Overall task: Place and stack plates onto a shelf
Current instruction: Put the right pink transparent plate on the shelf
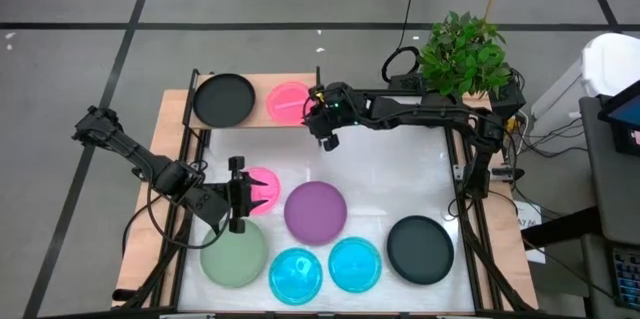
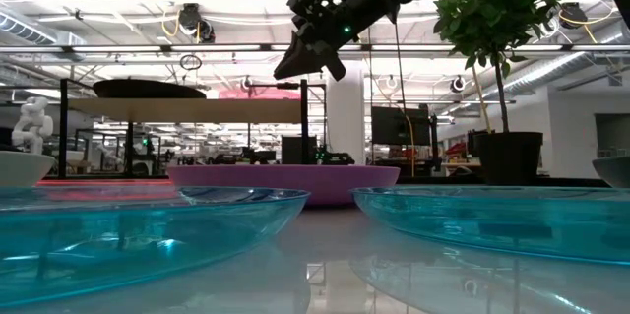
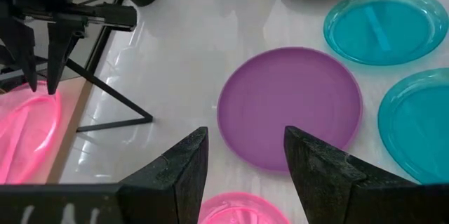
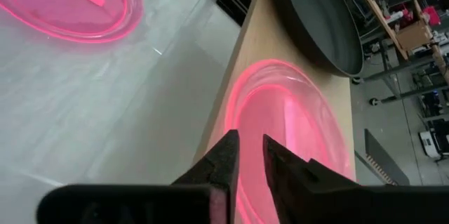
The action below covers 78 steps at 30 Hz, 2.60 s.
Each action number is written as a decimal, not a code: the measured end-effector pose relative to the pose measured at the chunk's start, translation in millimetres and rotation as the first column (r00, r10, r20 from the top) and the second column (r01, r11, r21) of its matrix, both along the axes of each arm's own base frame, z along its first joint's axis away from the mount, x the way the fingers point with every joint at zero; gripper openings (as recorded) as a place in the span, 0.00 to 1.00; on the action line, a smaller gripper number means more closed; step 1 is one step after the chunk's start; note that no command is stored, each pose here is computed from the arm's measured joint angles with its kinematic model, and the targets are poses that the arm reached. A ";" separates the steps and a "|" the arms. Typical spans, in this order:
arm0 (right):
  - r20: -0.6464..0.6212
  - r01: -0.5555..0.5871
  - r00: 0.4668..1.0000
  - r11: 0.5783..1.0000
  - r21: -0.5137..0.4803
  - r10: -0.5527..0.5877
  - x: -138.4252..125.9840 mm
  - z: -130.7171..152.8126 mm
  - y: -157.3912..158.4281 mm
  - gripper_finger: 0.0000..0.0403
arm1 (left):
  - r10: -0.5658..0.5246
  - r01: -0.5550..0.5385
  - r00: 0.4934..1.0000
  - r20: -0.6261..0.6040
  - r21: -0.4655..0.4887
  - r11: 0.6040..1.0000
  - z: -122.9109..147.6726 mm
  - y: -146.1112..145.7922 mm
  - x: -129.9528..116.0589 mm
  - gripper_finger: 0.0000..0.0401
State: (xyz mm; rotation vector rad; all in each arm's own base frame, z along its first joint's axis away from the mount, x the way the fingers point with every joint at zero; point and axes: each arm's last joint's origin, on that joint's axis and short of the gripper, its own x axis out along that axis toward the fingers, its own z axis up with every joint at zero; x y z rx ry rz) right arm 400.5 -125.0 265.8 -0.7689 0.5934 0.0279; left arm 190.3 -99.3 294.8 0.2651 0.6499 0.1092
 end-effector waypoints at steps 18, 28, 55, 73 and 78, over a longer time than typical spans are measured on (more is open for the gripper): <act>0.133 0.118 0.977 0.941 0.317 -0.167 -31.7 65.4 47.9 0.22 | 0.024 -0.024 1.000 -0.008 0.034 0.999 -0.6 5.4 1.6 0.48; 0.037 0.168 0.975 0.836 0.523 -0.219 -83.4 91.5 86.4 0.22 | 0.090 -0.089 0.996 -0.004 0.128 0.988 2.1 33.2 15.7 0.48; 0.193 0.139 0.933 0.800 0.584 -0.303 -155.7 -15.6 127.2 0.22 | 0.292 -0.234 0.948 -0.126 0.345 0.909 -45.5 127.2 92.2 0.24; 0.202 0.130 0.935 0.809 0.573 -0.293 -156.1 -14.3 127.3 0.22 | 0.410 -0.353 0.908 -0.088 0.369 0.860 -50.1 152.5 97.3 0.24; 0.203 0.128 0.936 0.814 0.567 -0.288 -156.1 -14.3 127.3 0.22 | 0.422 -0.362 0.902 -0.094 0.371 0.855 -50.5 156.3 96.2 0.24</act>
